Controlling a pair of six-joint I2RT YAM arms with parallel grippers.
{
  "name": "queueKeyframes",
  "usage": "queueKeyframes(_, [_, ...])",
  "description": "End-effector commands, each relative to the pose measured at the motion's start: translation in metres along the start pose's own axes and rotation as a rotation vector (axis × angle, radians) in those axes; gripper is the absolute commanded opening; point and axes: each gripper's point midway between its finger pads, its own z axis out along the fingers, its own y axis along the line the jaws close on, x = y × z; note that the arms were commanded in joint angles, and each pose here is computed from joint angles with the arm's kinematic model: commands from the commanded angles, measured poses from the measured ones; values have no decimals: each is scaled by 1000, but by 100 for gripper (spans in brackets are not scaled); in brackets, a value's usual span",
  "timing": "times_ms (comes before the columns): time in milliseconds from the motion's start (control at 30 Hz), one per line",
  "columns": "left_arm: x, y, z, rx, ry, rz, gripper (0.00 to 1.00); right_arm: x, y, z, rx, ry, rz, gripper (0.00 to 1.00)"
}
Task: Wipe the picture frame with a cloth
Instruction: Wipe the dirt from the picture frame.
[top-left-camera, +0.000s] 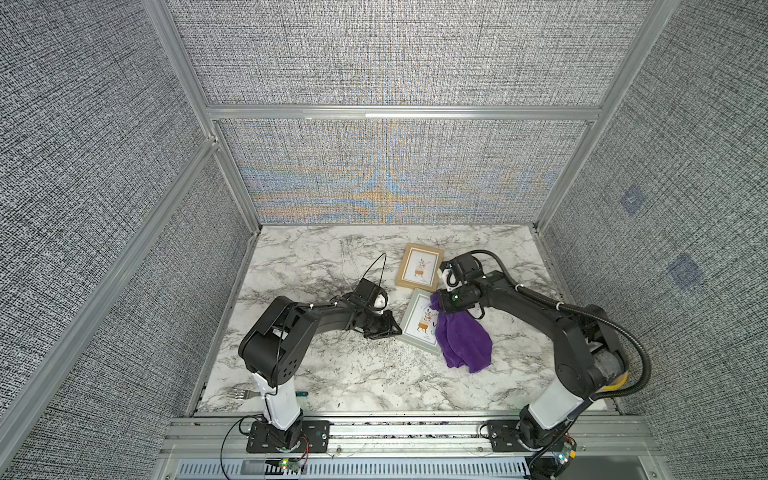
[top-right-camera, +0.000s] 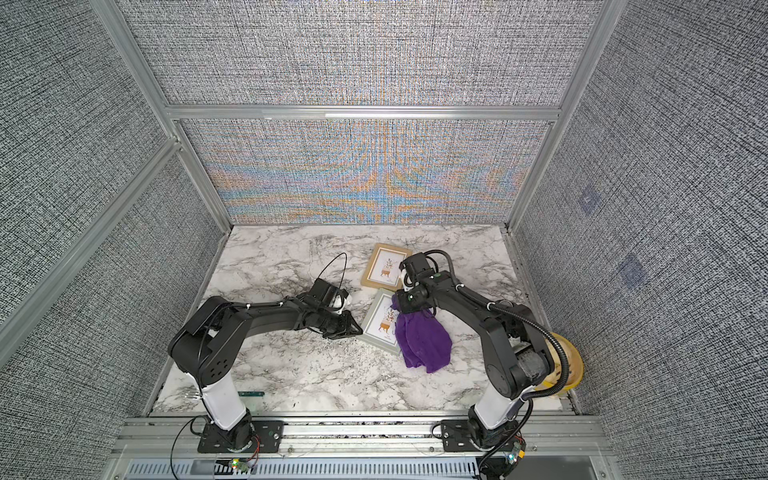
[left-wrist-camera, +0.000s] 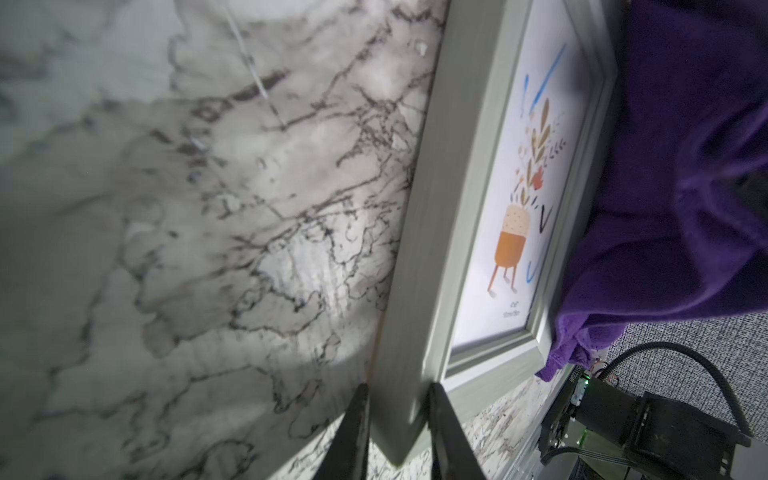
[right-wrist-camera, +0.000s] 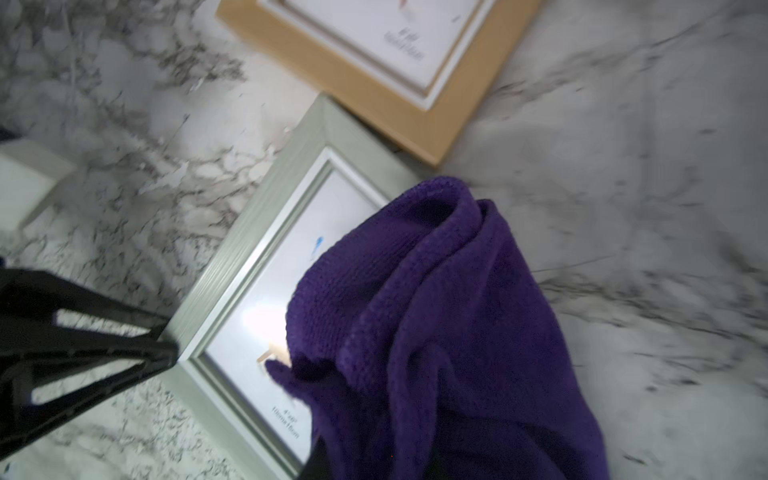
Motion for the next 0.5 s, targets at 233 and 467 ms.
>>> queueKeyframes(233, [36,61,1,-267,108,-113,23,6,30,51,-88,71,30,2])
queueKeyframes(467, [43,67,3,-275,129,-114,22,-28,-21,62,63,-22,175,2])
